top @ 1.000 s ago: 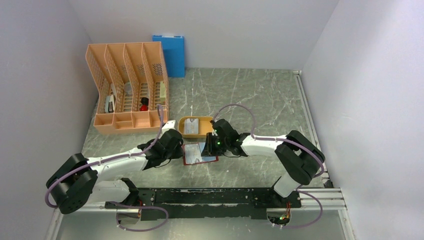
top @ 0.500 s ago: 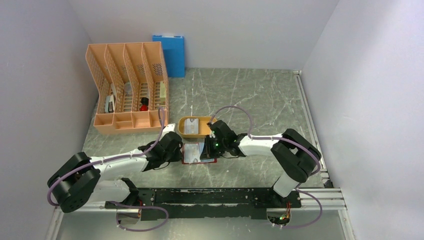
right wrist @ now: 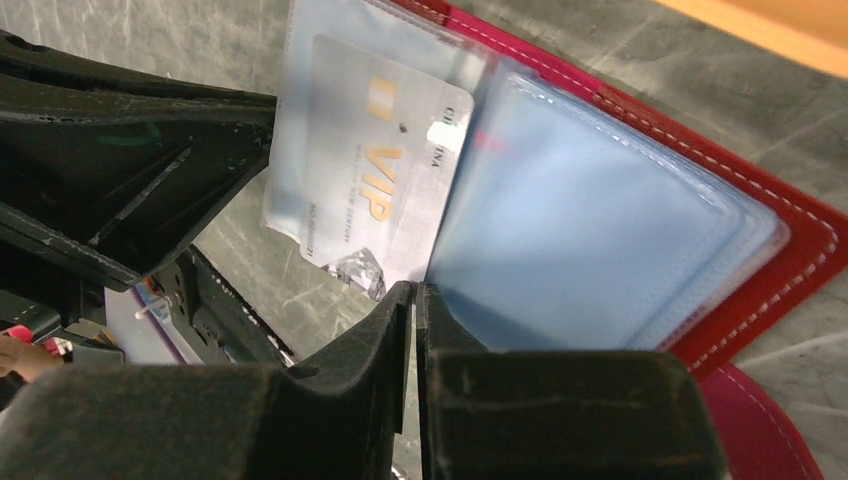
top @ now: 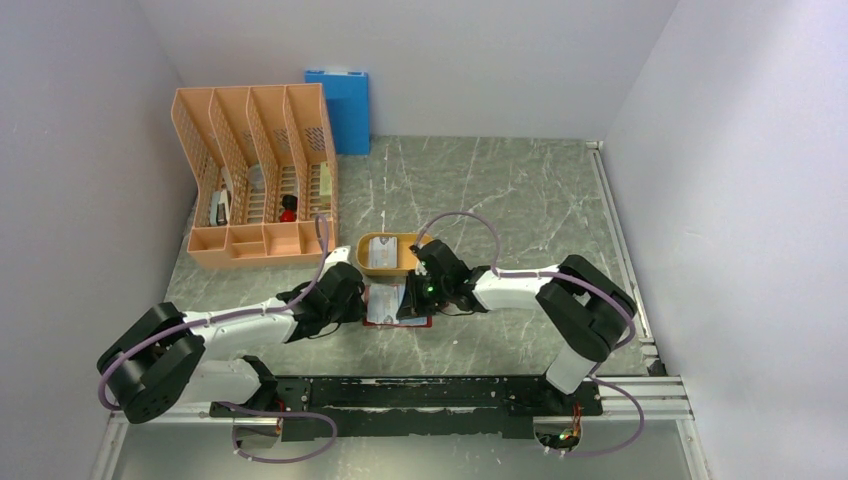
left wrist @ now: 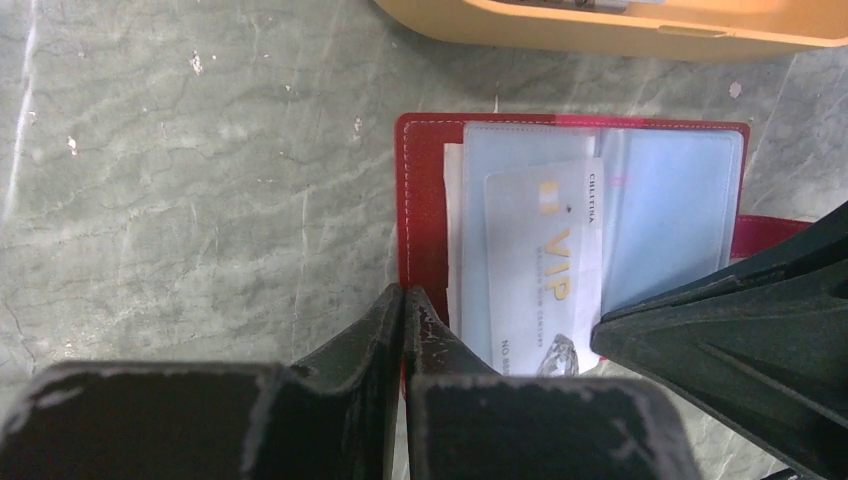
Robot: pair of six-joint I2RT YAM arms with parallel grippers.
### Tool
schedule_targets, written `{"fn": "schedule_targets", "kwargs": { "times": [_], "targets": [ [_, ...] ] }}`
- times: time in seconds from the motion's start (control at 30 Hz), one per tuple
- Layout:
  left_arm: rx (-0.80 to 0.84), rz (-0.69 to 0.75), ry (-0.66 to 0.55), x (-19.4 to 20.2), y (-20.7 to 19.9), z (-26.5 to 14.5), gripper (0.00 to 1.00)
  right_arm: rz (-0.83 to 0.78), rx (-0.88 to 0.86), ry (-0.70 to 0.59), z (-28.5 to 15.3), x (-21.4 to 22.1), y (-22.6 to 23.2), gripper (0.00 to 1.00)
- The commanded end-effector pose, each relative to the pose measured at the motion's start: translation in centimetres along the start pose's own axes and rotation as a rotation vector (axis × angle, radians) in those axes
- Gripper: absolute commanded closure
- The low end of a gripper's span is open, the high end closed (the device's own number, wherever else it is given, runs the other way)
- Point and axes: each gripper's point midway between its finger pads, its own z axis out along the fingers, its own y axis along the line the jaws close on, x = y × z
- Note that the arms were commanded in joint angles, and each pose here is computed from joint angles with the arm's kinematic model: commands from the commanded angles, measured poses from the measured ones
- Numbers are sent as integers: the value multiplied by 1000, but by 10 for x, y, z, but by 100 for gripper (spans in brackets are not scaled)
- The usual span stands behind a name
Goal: Put the credit cards into the card holder
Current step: Insert the credit card into the card holder.
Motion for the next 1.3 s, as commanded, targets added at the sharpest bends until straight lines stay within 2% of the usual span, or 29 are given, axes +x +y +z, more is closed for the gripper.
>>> {"fn": "schedule_targets", "kwargs": {
  "times": [0.0, 0.53, 0.73, 0.93, 1.07, 1.27],
  "targets": [
    [31, -7, 48, 13, -3, 3, 91, -23, -25, -3, 8, -2, 10, 91],
    [30, -4, 42, 10, -4, 2, 91, -27, -9, -54, 8, -16, 13, 96],
    [3, -10, 16, 5, 3, -5, 91, -58, 22, -79, -4, -17, 11, 89],
    [-5, -19, -16, -3, 5, -13, 90, -188, 55, -89, -18, -15, 15, 84],
    [19, -23, -32, -10, -2, -19, 85, -243, 63, -60, -20, -4, 15, 78],
    [151, -34, -34, -15, -29, -23, 69, -229, 48, -60, -13, 3, 14, 74]
  ]
}}
